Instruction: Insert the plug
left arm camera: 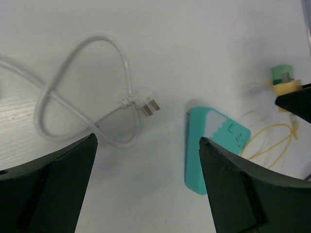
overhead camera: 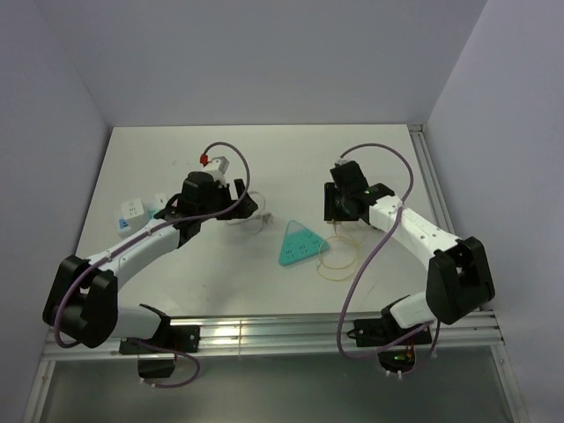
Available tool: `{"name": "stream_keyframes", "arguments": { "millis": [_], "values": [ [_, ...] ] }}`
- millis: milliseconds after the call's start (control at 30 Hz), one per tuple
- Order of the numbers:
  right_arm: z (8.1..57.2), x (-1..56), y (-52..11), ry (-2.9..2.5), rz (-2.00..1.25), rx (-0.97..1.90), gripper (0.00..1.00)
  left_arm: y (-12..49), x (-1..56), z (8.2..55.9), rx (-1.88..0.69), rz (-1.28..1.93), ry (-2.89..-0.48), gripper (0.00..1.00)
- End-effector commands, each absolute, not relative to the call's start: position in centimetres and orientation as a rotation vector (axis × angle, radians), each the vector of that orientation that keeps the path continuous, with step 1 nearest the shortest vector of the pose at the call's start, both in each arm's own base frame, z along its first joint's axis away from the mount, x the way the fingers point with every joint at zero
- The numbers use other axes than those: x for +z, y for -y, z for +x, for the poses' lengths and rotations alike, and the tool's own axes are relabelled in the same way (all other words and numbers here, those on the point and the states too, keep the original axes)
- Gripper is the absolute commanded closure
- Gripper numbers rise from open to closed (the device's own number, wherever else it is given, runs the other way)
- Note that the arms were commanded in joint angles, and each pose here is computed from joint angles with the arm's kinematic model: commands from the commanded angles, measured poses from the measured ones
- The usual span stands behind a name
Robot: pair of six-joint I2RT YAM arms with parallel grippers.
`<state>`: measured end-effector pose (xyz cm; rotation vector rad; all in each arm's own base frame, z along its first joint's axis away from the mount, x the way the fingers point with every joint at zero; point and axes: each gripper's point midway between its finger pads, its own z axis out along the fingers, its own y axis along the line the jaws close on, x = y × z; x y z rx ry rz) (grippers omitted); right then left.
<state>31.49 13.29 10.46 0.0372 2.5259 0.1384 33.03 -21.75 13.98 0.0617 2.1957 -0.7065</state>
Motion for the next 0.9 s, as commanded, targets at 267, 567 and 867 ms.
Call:
{"name": "stream_keyframes", "arguments": {
  "millis": [267, 567, 867],
  "values": [
    [24.3, 13.6, -16.5, -2.614, -0.193, 0.479, 0.69, 25.5, 15.3, 29.9, -1.002, 0.246, -2.048, 0.08],
    [21.3, 11.7, -16.7, -2.745, -0.239, 0.264, 0.80, 27.0, 14.4, 29.4, -1.076, 0.290, -2.063, 0.08],
    [21.5, 11.1, -16.4, -2.822, -0.337, 0.164, 0.84, 29.0, 12.7, 27.5, -1.039, 0.409, -2.109, 0.09]
  ]
}}
